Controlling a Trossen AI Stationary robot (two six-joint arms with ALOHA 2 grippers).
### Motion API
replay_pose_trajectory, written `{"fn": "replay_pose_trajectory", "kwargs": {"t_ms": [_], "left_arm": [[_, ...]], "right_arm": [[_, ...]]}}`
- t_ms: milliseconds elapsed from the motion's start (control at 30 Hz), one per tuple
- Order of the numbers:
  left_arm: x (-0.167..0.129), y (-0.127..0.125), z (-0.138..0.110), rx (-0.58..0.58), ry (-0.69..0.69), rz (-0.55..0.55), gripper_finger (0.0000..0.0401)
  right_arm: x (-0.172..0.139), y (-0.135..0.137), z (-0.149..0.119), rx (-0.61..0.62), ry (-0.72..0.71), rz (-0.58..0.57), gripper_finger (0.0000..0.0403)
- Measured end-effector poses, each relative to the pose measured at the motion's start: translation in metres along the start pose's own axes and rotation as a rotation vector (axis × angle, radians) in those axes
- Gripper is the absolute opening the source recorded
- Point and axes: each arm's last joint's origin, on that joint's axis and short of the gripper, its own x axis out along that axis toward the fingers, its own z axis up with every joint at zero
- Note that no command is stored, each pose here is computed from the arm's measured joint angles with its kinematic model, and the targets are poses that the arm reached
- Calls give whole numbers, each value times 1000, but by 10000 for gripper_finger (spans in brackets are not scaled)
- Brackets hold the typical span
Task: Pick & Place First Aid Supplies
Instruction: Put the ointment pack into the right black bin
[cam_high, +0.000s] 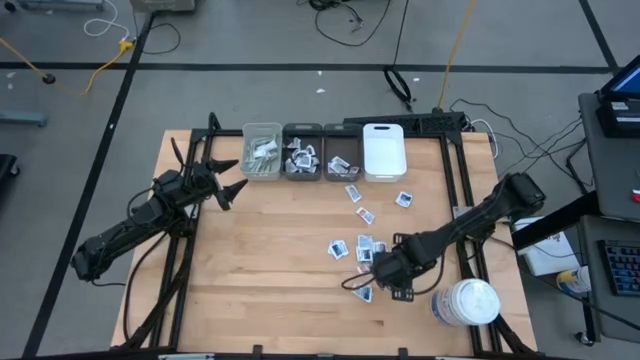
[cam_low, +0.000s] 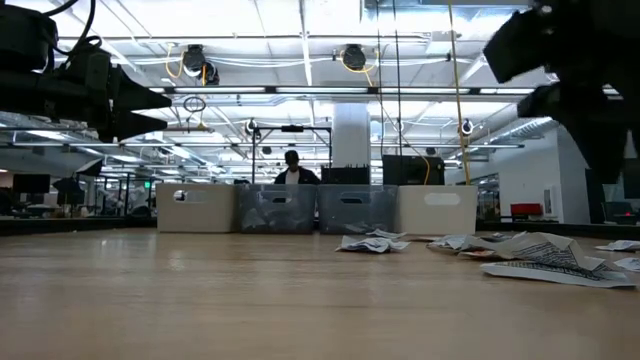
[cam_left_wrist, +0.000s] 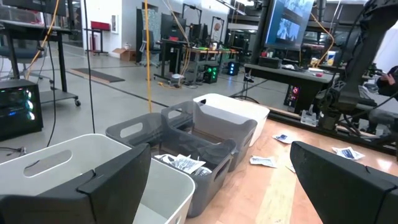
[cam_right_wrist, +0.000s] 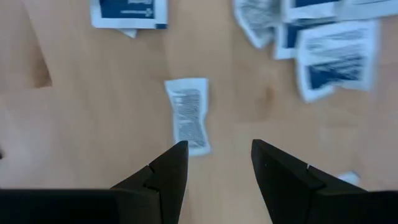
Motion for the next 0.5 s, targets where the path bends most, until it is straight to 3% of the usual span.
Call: {"fn": "replay_pose_trajectory", "kwargs": {"t_ms": [500], "left_arm": [[0,0,0,0,0,0,392]], "right_arm": [[58,8,-4,-58,14,-6,171]]}}
